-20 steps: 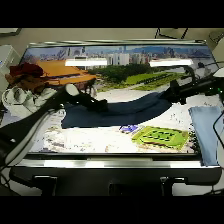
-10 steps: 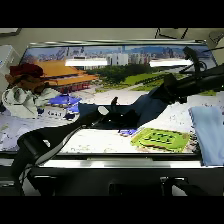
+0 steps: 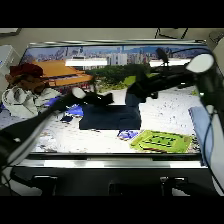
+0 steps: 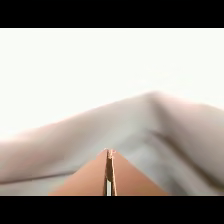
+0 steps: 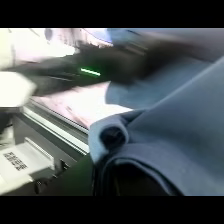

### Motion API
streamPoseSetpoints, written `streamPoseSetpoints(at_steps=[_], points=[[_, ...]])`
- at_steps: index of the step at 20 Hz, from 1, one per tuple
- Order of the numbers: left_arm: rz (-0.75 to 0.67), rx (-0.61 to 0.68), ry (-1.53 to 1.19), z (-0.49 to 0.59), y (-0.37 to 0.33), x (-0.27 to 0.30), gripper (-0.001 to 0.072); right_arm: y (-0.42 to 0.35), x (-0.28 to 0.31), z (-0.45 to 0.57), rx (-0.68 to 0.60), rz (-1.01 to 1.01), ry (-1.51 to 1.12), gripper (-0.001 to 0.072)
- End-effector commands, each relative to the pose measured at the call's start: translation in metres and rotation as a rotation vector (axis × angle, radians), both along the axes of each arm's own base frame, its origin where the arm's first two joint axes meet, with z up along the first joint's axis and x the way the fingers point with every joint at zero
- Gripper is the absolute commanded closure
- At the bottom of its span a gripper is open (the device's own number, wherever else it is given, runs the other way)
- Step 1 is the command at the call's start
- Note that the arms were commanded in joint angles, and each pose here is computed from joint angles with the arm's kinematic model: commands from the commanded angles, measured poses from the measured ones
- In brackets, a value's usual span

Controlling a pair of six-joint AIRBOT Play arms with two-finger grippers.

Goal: Fold the clothes and pants, and hang the long-sleeved shirts on hangers.

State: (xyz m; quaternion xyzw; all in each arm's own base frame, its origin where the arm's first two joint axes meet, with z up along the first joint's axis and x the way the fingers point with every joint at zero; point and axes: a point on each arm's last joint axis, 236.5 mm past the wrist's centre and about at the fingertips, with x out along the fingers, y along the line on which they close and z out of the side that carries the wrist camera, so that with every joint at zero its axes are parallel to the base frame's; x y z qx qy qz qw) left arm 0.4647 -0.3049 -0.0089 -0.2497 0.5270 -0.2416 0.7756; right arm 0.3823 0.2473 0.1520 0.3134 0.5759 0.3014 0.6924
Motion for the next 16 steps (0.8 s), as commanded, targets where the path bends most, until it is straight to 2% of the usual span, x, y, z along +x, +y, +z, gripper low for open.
streamPoseSetpoints(at_steps=[1,4,7,8,9,10,13,16], points=[[0.173,0.360,-0.113,0.069,0.203,0.017,0.0688,0.076,0.023,-0.040,0.105,-0.008,0.045,0.0677],[0.323,0.390,-0.261,0.160,0.286,-0.006,0.0688,0.149,0.020,-0.104,0.165,-0.009,0.159,0.0676],[0.413,0.397,-0.395,0.229,0.314,-0.038,0.0687,0.204,0.005,-0.159,0.229,-0.034,0.283,0.0671],[0.422,0.396,-0.432,0.245,0.313,-0.047,0.0687,0.217,0.004,-0.170,0.259,-0.065,0.326,0.0601],[0.421,0.393,-0.458,0.255,0.310,-0.053,0.0687,0.227,0.006,-0.171,0.305,-0.083,0.342,0.0332],[0.416,0.391,-0.475,0.262,0.306,-0.058,0.0687,0.230,0.010,-0.162,0.352,-0.070,0.308,0.0005],[0.396,0.385,-0.490,0.267,0.296,-0.062,0.0686,0.198,0.045,-0.123,0.405,-0.099,0.191,0.0014],[0.389,0.382,-0.491,0.267,0.293,-0.062,0.0686,0.109,0.085,-0.088,0.313,-0.124,0.051,0.0016]])
